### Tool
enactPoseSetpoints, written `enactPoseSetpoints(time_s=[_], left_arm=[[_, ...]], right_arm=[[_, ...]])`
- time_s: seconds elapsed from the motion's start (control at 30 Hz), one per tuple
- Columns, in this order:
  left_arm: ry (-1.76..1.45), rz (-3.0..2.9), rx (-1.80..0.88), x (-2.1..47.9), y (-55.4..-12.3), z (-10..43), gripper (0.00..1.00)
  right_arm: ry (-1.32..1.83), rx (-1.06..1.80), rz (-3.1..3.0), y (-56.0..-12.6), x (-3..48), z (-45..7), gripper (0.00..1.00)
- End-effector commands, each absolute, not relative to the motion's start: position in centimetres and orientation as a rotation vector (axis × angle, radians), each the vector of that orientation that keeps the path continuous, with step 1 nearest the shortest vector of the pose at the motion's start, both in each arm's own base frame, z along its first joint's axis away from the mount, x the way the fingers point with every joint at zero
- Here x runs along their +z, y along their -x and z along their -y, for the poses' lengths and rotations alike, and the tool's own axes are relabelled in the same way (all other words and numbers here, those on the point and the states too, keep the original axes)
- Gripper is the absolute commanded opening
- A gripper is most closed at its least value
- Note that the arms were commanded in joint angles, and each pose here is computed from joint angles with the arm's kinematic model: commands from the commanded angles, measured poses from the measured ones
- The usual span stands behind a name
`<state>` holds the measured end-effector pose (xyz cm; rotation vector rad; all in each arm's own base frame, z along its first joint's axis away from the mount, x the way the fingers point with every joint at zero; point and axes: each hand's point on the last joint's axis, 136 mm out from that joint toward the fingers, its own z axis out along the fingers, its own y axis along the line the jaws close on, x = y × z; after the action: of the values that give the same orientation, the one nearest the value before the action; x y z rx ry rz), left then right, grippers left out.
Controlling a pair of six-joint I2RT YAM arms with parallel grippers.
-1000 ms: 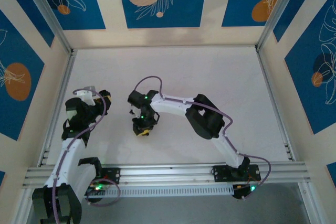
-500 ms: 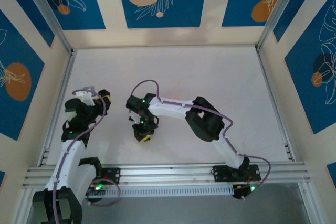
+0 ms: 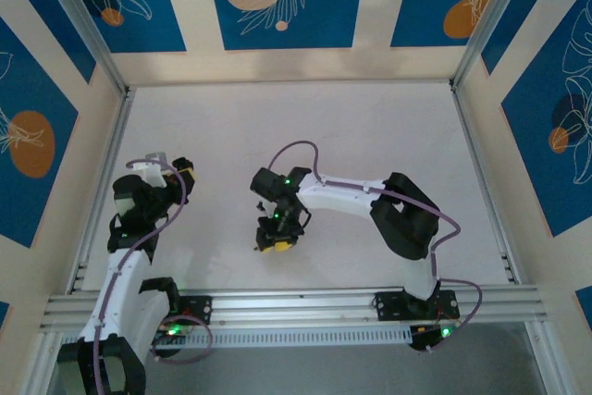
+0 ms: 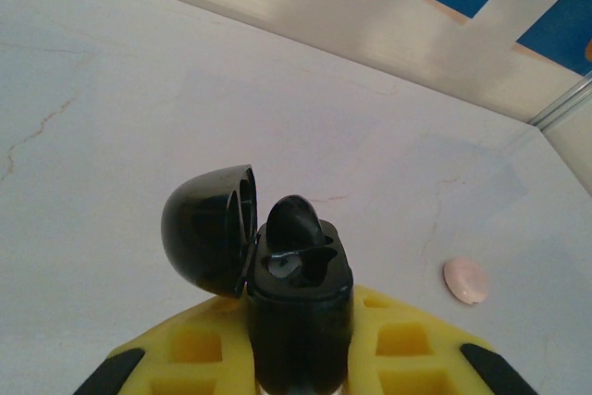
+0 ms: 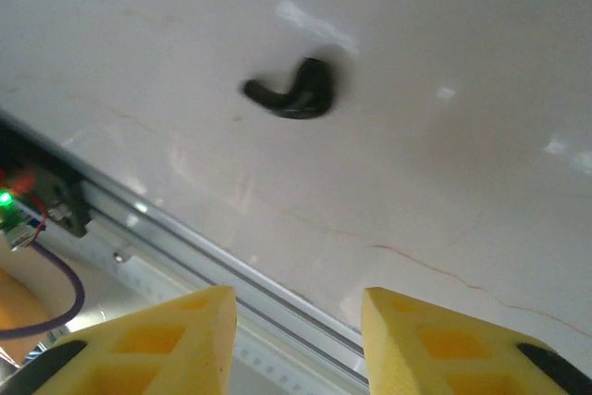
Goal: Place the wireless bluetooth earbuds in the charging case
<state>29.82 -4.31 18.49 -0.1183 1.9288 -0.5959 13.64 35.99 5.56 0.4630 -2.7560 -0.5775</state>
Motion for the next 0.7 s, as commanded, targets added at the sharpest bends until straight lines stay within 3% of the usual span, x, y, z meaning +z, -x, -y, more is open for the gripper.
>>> enactPoseSetpoints(time_s=[0.0, 0.67], left_arm=[[0.092, -1.916, -0.605, 18.8, -29.8, 4.7, 0.18], [0.090, -1.915, -0.573, 19.0, -29.5, 4.4, 0.18]], right_arm=[[-0.391, -0.650, 2.712, -13.8, 5.3, -37.4, 0.41], [-0.477, -0.743, 2.678, -17.0, 3.1, -40.8, 0.39]])
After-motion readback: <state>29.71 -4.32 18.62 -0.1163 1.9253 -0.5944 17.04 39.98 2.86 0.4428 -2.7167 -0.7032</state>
